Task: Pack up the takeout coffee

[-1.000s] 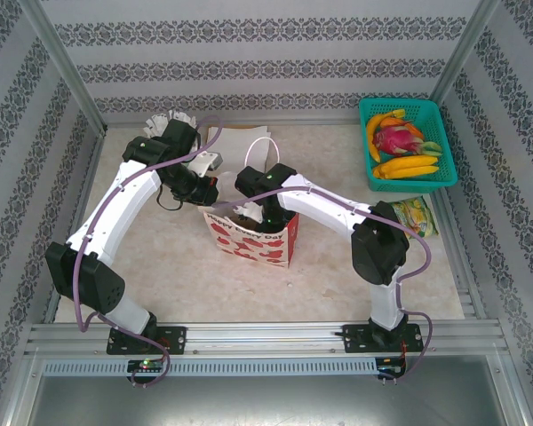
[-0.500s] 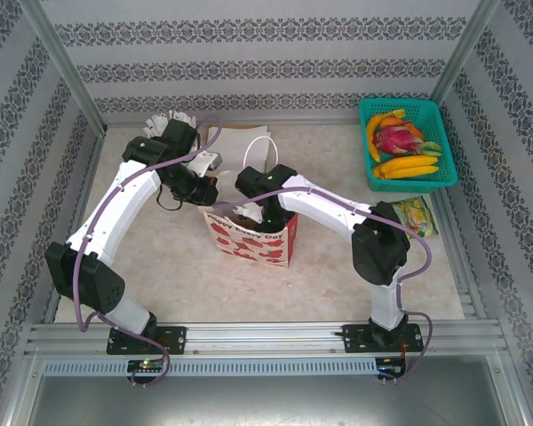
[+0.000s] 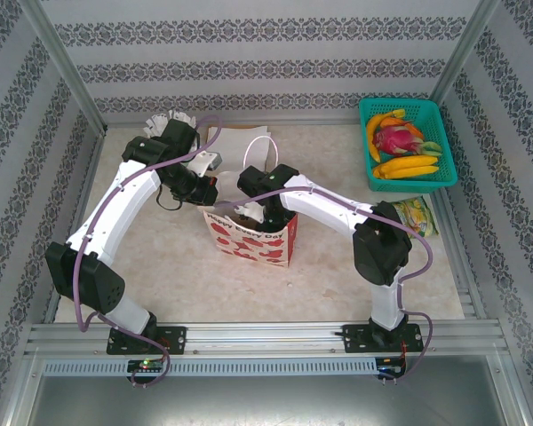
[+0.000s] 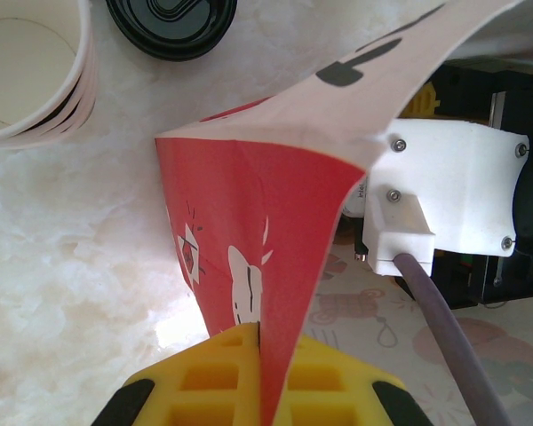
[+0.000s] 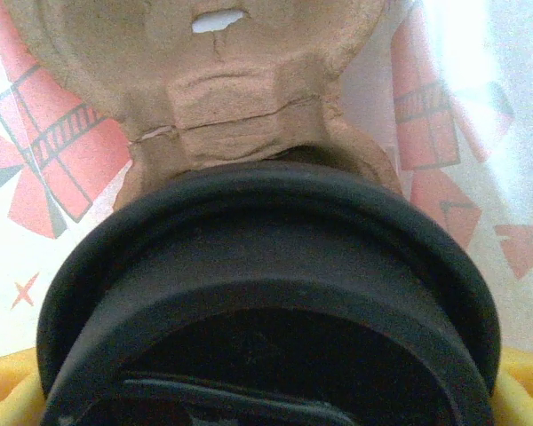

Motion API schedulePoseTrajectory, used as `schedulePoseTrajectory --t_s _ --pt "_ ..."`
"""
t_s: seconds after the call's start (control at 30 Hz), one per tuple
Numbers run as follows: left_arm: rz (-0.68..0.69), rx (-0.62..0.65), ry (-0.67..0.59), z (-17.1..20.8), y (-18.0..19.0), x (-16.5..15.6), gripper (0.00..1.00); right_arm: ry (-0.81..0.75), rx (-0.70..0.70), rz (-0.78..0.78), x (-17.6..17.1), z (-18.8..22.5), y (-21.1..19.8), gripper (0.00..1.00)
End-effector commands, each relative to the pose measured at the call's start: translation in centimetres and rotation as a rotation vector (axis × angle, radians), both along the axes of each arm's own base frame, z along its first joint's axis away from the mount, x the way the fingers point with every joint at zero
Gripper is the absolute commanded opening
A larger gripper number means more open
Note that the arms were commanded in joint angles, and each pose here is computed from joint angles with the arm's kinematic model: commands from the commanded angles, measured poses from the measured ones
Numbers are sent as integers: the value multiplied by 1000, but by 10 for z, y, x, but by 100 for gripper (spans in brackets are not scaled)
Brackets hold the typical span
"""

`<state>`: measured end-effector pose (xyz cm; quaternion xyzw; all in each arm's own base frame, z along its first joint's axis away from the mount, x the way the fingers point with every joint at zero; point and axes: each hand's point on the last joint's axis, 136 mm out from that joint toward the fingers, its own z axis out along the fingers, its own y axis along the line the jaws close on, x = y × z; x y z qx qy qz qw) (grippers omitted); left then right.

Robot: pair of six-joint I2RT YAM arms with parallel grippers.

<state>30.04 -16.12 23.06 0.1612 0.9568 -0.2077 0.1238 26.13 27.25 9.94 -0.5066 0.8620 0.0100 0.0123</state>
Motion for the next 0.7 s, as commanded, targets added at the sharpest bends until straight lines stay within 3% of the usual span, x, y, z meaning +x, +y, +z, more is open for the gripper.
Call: schedulePoseTrajectory --t_s 0.0,0.67 --pt "28 4 17 -3 5 0 0 76 -115 2 -5 -45 -19 62" --pt "20 -30 18 2 0 0 0 116 -201 -4 -10 -65 -32 61"
